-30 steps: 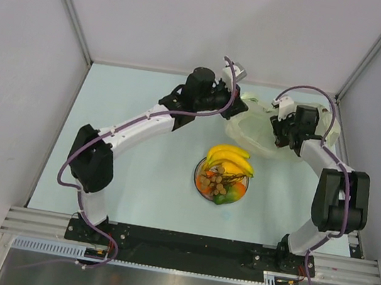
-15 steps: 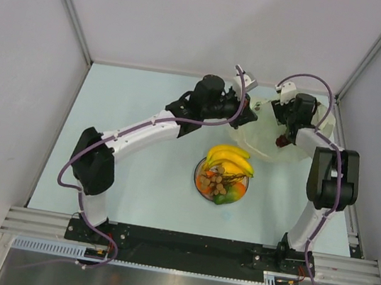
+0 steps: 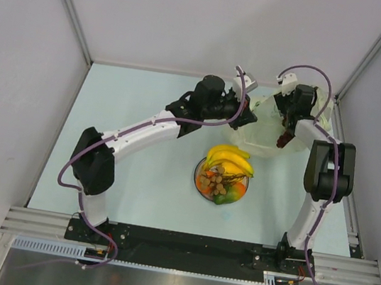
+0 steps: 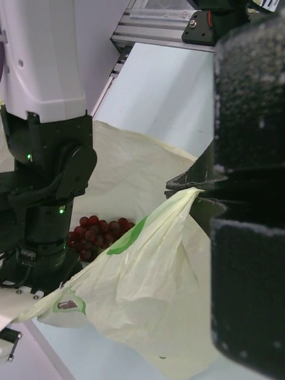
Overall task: Take the fake fruits out of the plastic bag
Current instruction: Take out the fake fruit from the plastic bag.
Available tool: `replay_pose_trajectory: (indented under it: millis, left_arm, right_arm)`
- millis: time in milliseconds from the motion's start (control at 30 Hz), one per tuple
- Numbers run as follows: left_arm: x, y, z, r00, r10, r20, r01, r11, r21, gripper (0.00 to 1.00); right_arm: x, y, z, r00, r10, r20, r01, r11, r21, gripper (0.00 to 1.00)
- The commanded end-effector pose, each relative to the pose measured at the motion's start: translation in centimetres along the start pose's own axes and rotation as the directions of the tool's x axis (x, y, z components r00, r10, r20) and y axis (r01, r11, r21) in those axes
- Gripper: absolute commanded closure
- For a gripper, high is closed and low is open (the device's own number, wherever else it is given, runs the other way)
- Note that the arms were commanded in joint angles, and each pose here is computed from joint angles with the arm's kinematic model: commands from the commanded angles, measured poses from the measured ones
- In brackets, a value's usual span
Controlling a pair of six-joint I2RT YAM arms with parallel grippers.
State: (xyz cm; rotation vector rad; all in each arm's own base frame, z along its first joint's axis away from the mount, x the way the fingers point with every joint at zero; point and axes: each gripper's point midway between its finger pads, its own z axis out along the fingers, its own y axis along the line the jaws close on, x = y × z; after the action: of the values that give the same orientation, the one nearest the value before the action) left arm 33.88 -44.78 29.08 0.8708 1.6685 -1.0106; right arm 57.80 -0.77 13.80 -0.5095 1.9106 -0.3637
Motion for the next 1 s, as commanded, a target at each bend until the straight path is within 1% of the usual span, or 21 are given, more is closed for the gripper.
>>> replay_pose_trajectory:
  millis: [0, 67, 233, 433, 567, 667, 767, 800, 833, 900, 967]
  left_arm:
    - [-1.6, -1.7, -1.5, 0.999, 0.044, 0.022, -0.045, 0.998, 0.051, 1.0]
    - [-1.3, -1.8, -2.1, 0.999, 0.042, 0.007, -0.043, 0.998, 0.047, 1.0]
    - [-1.7, -2.4, -3.3, 0.999, 0.047, 0.009, -0.047, 0.998, 0.048, 1.0]
    - [-2.3, -2.0, -4.5, 0.996, 0.092, 0.0, -0.092, 0.996, 0.007, 1.0]
    - [-2.2, -1.9, -4.9, 0.992, 0.125, 0.003, -0.125, 0.992, 0.002, 0.99]
    - [-1.6, -1.4, -4.4, 0.992, 0.13, -0.009, -0.13, 0.992, -0.009, 1.0]
    - [-0.9, -1.0, -3.8, 0.993, 0.119, -0.023, -0.12, 0.993, -0.015, 1.0]
    - [-0.8, -0.8, -3.7, 0.993, 0.118, -0.026, -0.118, 0.993, -0.019, 1.0]
    - [-0.4, -0.7, -3.5, 0.993, 0.114, -0.033, -0.114, 0.993, -0.019, 1.0]
    - [0.2, -0.4, -3.2, 0.993, 0.109, -0.049, -0.11, 0.994, -0.024, 1.0]
    - [0.4, -0.2, -3.1, 0.992, 0.111, -0.054, -0.113, 0.993, -0.032, 1.0]
  right_arm:
    - [-0.6, -0.2, 1.1, 1.0, -0.017, -0.013, 0.018, 1.0, 0.004, 0.35]
    - [-0.7, 0.3, 1.5, 1.0, -0.025, -0.018, 0.025, 1.0, -0.012, 0.36]
    - [-0.6, 1.7, 2.6, 0.998, -0.053, -0.026, 0.052, 0.998, -0.038, 0.34]
    - [-0.8, 2.5, 3.9, 0.996, -0.084, -0.021, 0.084, 0.996, -0.036, 0.31]
    - [-0.7, 2.4, 5.3, 0.995, -0.1, -0.027, 0.1, 0.995, -0.02, 0.29]
    - [0.1, 2.7, 7.0, 0.993, -0.107, -0.042, 0.105, 0.994, -0.039, 0.28]
    - [0.4, 4.2, 8.7, 0.994, -0.1, -0.042, 0.095, 0.989, -0.116, 0.27]
    - [-0.3, 5.5, 9.0, 0.996, -0.09, -0.001, 0.088, 0.976, -0.197, 0.27]
    - [0.1, 6.3, 9.4, 0.996, -0.084, 0.005, 0.083, 0.969, -0.233, 0.28]
    - [-0.8, 7.1, 9.6, 0.996, -0.071, 0.049, 0.082, 0.957, -0.279, 0.28]
    - [-0.9, 8.0, 10.1, 0.996, -0.066, 0.061, 0.081, 0.95, -0.301, 0.27]
